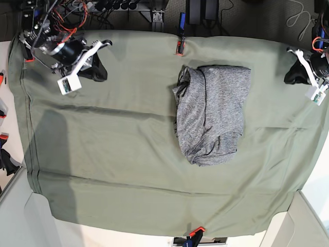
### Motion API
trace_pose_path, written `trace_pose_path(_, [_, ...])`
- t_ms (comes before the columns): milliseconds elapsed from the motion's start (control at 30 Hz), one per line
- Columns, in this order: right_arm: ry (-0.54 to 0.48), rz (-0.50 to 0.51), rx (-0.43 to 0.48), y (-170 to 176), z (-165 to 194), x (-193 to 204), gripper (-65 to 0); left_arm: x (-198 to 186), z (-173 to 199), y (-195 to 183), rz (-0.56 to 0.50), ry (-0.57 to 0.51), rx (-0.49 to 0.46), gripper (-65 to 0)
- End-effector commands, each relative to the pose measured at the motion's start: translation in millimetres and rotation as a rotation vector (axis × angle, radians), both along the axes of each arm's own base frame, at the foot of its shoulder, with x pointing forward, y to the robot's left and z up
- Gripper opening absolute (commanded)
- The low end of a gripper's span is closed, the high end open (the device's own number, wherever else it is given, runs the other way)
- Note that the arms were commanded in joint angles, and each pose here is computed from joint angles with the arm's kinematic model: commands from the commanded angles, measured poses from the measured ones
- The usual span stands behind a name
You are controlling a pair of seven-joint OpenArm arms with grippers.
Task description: Fold the T-shirt properly
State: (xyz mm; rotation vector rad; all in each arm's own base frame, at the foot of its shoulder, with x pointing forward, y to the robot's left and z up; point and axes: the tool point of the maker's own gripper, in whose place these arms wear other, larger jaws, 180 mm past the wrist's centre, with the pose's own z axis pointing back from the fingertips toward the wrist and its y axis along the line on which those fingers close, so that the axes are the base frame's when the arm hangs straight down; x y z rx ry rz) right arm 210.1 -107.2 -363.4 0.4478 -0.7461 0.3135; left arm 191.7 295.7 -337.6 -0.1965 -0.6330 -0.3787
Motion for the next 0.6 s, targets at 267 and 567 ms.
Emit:
trace_pose_path(267, [0.260, 0.084, -0.066, -29.1, -30.4, -105.8, -65.0, -116.6, -37.8, -3.8, -0.026, 0.273, 0.084, -65.0])
trace_pose_path(567, [0.622, 0.064, -0.131, -62.0, -86.7, -206.3, -65.0, -253.5, -110.0, -15.5, -0.215, 0.688, 0.178, -65.0])
